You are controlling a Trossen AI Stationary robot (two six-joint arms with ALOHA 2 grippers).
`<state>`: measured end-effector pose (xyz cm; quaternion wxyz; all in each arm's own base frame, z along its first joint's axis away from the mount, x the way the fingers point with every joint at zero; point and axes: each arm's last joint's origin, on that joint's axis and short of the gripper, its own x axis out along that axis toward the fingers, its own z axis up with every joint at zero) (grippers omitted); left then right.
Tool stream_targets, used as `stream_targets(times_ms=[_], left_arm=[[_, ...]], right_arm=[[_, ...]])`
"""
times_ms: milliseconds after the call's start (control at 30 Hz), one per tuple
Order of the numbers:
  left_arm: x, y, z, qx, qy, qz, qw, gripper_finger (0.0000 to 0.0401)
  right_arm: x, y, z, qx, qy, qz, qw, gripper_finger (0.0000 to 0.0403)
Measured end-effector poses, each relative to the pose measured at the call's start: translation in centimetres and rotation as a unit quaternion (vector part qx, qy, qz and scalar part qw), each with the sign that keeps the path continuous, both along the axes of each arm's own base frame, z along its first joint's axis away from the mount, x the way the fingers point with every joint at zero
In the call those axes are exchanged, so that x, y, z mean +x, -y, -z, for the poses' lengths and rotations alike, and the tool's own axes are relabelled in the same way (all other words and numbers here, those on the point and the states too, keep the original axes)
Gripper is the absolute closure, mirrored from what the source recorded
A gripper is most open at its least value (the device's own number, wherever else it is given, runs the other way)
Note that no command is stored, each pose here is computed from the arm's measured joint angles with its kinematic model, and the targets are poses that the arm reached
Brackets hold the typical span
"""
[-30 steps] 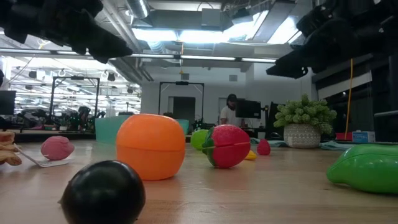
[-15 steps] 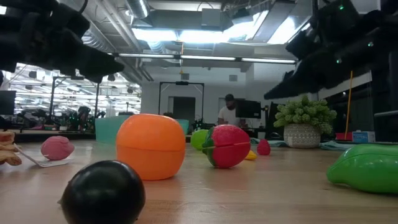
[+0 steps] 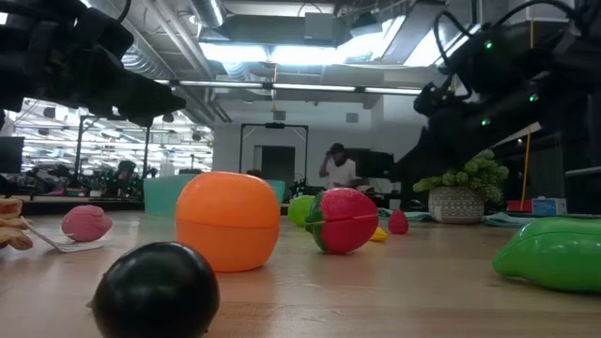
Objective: Pick and placing Produce into tupperware
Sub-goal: Put the orange pumpkin into the blue bin
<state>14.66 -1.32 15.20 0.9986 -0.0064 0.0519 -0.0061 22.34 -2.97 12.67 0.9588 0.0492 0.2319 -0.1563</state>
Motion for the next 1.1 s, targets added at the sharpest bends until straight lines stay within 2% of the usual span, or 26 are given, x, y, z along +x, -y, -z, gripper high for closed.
stream_targets(times_ms=[333,700,1100], left_arm=[[0.0,0.0,0.0,0.000,0.000,0.000,1.000,0.0222],[0.0,0.0,0.0,0.000,0.000,0.000,1.000,0.0222],[0.0,0.0,0.0,0.000,0.000,0.000,1.000,0.0222]], right_arm=[[0.9,0.4,1.4,0.014,0.005,0.016,1.000,0.0096],[3.1,1.0,3.5,-0.007,-0.043,0.055,0.998,0.0096],[5.4,1.5,3.9,-0.022,-0.048,0.059,0.997,0.0096]])
